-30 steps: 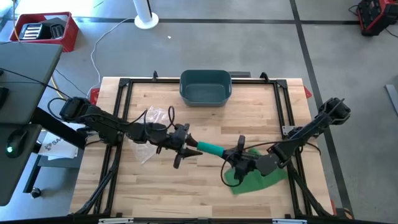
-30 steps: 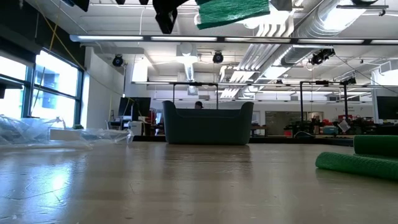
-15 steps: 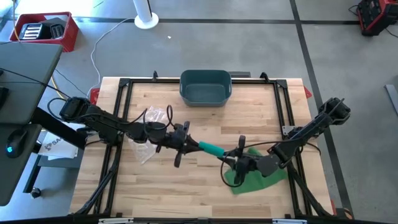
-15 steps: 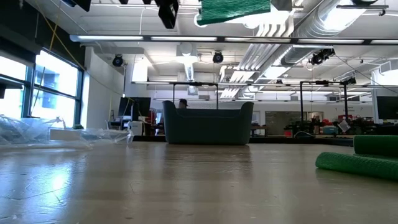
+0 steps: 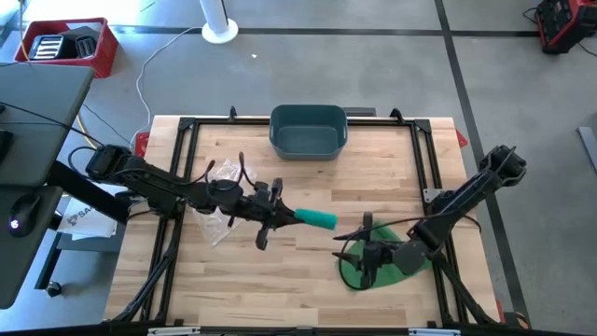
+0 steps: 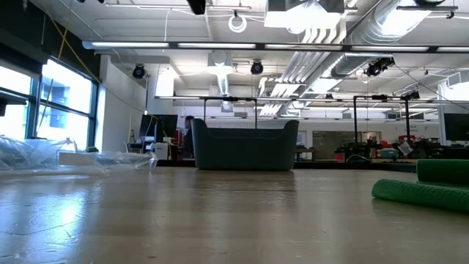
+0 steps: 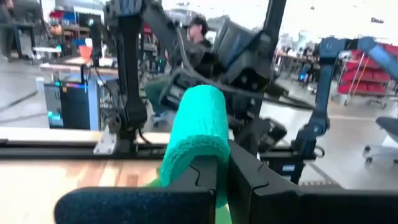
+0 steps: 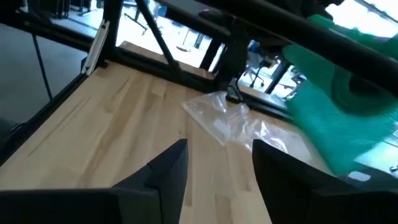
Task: Roll bandage
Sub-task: Roll the blue bandage
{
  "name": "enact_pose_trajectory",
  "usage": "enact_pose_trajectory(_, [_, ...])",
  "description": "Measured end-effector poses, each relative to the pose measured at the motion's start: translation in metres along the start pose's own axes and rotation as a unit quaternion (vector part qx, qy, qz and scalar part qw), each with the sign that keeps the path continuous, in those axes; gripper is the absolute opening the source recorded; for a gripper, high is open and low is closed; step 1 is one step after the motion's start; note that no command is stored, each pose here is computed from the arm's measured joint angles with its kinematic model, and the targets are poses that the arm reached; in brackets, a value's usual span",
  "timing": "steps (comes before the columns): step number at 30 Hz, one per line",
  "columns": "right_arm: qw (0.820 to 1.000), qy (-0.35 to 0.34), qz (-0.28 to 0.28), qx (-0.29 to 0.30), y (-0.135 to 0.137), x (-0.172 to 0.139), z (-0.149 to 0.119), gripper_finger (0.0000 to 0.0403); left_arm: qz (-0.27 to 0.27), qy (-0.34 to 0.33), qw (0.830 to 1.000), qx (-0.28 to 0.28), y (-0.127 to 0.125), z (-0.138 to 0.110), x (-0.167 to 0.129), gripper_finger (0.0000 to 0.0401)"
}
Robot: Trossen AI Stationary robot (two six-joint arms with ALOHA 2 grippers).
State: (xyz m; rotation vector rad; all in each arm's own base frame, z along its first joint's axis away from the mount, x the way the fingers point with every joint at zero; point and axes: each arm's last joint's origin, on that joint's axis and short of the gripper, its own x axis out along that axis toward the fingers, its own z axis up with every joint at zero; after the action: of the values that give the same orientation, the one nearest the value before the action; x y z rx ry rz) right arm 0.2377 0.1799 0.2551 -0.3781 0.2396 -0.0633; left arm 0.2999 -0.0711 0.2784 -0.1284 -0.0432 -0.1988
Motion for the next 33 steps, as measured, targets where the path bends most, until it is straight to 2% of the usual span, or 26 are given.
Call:
enact_pose_trajectory(2, [1.0,-0.004,-0.024,-0.004,0.0,-0.002,0.002,0.0172,-0.001,-0.001,1.0,0.0,0.0,0.001,-0.001,0.0004])
enact_pose_trajectory(7, [0.991,0.0,-0.136,-0.002,-0.006,-0.005,0.006,0.0172,-0.006,-0.009,1.0,0.0,-0.003,0.007,-0.004,0.0004])
enact_pose_trajectory(9, [0.987,-0.009,-0.159,0.011,-0.01,-0.003,0.01,0.0174,-0.007,-0.009,1.0,0.0,-0.003,0.007,-0.004,0.0004])
enact_pose_trajectory(16, [0.991,-0.032,-0.127,0.021,-0.027,0.014,0.012,0.0187,-0.007,-0.012,1.0,0.005,-0.003,0.007,-0.004,0.0004])
enact_pose_trajectory(23, [0.987,-0.031,-0.156,0.023,-0.046,0.027,0.011,0.0183,-0.007,-0.013,1.0,0.005,-0.003,0.007,-0.004,0.0004])
enact_pose_trajectory(26, [0.987,-0.029,-0.156,0.021,-0.052,0.031,0.01,0.0152,-0.009,-0.021,1.0,0.005,-0.004,0.009,-0.004,0.0004])
enact_pose_trajectory(28, [0.989,-0.033,-0.144,0.012,-0.054,0.033,0.009,0.0113,-0.01,-0.026,1.0,0.005,-0.004,0.01,-0.004,0.0004])
enact_pose_trajectory(31, [0.991,-0.039,-0.126,0.007,-0.055,0.035,0.009,0.0033,-0.013,-0.032,0.999,0.007,-0.005,0.012,-0.005,0.0004])
enact_pose_trajectory(33, [0.992,-0.043,-0.116,0.007,-0.054,0.035,0.01,0.0012,-0.014,-0.044,0.999,0.017,-0.007,0.017,-0.008,0.0004])
